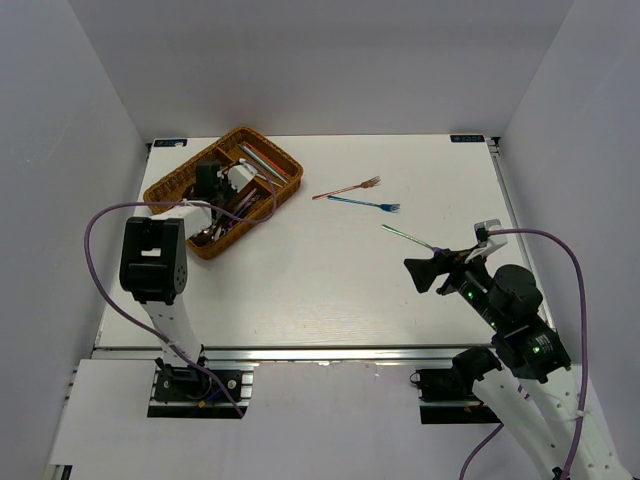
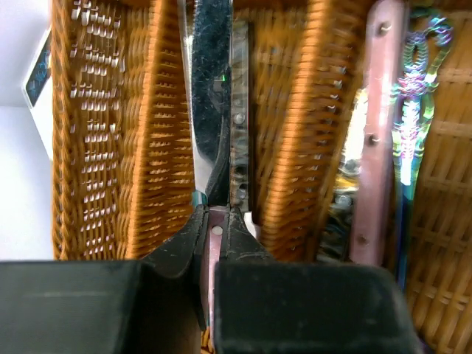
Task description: Sort the eating utensils into containers
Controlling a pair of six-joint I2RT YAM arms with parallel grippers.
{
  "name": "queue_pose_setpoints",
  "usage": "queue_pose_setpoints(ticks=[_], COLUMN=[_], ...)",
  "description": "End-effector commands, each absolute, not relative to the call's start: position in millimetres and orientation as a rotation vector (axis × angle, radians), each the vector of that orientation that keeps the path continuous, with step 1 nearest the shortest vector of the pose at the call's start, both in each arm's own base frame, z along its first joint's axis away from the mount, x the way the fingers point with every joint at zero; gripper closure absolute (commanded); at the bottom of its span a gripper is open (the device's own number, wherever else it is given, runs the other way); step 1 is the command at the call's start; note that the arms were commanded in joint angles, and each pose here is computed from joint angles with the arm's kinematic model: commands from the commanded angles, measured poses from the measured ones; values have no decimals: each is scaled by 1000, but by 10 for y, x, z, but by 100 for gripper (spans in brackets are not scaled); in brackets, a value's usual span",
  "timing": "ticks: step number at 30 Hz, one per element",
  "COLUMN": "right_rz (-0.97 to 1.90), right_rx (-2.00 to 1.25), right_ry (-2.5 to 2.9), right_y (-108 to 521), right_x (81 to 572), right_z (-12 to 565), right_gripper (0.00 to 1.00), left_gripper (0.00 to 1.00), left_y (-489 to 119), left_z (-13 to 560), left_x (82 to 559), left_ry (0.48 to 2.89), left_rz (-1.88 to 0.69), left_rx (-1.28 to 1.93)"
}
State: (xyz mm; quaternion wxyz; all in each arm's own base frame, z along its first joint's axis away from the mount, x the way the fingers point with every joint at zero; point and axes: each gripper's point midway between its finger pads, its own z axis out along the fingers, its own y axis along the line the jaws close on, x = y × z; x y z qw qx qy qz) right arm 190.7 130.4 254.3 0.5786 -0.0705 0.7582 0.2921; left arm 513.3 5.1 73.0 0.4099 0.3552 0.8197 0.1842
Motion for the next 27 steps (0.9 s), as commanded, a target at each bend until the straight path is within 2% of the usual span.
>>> queue_pose_setpoints(ticks=[1, 5, 7, 17, 20, 21, 23, 25, 27], right_rz=[687, 680, 681, 678, 678, 677, 676, 675, 671], right_rx=[-177, -171, -171, -171, -171, -170, -170, -169, -168], right_ry=[1735, 1736, 1733, 1744, 1746, 1744, 1747, 1747, 1750], right_y=[1325, 1312, 1314, 1327, 1328, 1324, 1324, 1321, 1318], right_x=[1942, 1950, 1953, 1978, 1980, 1978, 1977, 1978, 1986], right_z=[2628, 2624, 2628, 2571, 2567, 2574, 2563, 2559, 2545], right_gripper=[11, 11, 11, 11, 11, 11, 11, 11, 11], left_gripper=[100, 99, 91, 91, 72, 63, 56, 42, 38], left_y=[138, 213, 238, 185, 233, 248, 256, 242, 214], left_z=[1240, 1257, 1227, 1019, 1014, 1029, 1050, 1073, 1076], left_x=[5192, 5157, 5151, 5173, 5177, 5185, 5210, 5244, 5300], left_ry=[1945, 1936, 1944, 1991, 1994, 1991, 1990, 1994, 2004], left_rz=[470, 470, 477, 421, 446, 454, 456, 444, 420], left_rx=[800, 759, 745, 768, 730, 711, 696, 691, 686])
